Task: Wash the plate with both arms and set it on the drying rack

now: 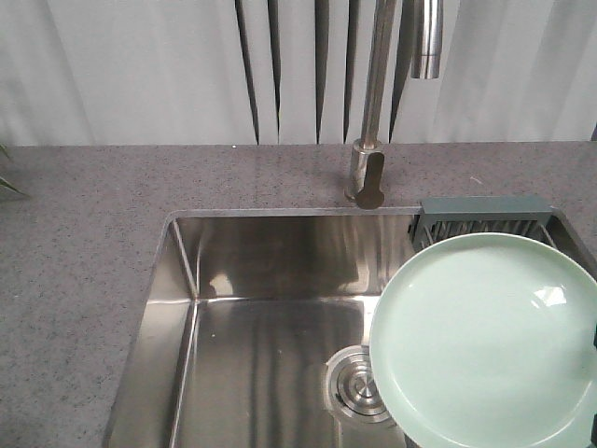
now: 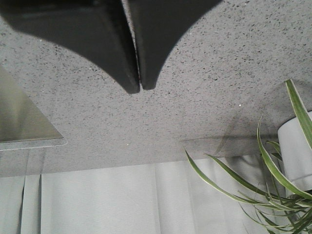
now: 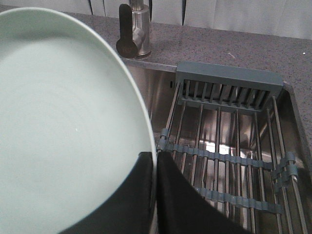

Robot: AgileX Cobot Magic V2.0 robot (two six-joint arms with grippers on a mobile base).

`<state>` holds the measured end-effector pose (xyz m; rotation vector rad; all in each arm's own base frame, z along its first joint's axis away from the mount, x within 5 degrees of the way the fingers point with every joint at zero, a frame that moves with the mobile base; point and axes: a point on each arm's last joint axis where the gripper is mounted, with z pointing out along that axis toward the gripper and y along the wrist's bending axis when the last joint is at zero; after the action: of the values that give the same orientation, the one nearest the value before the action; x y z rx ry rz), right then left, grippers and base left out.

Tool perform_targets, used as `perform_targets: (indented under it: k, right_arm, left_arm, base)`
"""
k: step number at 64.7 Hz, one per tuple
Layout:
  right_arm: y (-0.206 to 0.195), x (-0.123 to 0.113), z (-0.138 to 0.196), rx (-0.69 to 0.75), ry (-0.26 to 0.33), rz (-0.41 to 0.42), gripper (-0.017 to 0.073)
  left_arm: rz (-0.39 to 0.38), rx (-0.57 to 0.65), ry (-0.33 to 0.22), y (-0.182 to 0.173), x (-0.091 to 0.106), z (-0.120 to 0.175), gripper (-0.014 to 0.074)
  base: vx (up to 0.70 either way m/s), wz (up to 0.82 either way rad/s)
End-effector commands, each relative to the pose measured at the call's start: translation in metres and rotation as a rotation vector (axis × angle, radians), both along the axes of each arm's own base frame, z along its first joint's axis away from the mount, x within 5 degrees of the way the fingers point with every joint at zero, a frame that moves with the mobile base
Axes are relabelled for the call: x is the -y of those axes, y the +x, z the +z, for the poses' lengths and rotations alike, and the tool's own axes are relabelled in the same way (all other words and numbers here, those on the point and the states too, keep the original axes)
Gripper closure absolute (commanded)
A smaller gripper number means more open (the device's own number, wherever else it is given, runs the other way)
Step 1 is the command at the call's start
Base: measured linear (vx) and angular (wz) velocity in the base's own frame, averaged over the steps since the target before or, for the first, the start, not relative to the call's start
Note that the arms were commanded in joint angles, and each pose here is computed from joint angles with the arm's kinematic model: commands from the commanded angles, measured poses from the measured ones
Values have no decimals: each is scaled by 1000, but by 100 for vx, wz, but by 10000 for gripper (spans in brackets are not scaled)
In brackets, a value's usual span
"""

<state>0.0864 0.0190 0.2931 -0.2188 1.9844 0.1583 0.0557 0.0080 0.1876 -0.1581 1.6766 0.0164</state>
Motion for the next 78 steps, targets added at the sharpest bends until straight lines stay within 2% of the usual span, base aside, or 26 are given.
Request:
perform_targets:
  k: [1, 38, 40, 46, 54, 58, 73, 76, 78]
  right_arm:
    - [3, 2, 14, 87, 14, -30, 561]
    - [3, 2, 14, 87, 14, -30, 561]
    - [3, 2, 14, 87, 14, -30, 561]
    - [3, 2, 14, 87, 19, -30, 561]
    - [3, 1, 15, 87, 34, -28, 561]
    - [3, 1, 15, 88, 37, -28, 561]
    - [3, 1, 15, 88, 38, -28, 561]
    - [3, 1, 15, 88, 38, -28, 561]
    - [3, 1, 15, 88, 42, -27, 561]
  left_arm:
    - [-21, 107, 11, -2, 2, 16, 600]
    - [-27, 127, 3, -2, 3, 18, 600]
    - [-29, 132, -14, -2, 3, 18, 600]
    - [-34, 158, -115, -2, 4, 20, 600]
    - [-47, 211, -294, -2, 5, 25, 600]
    - [-53, 230, -334, -2, 5, 27, 600]
    - [-60, 250, -332, -2, 6, 29, 600]
    - [-65, 268, -361, -2, 6, 30, 600]
    - [-71, 287, -405, -3, 6, 32, 600]
  base:
    - [0, 0]
    - [0, 0]
    - [0, 0]
    - [0, 0]
    - [0, 0]
    - [0, 0]
    - [0, 0]
    - [0, 0]
    - [0, 0]
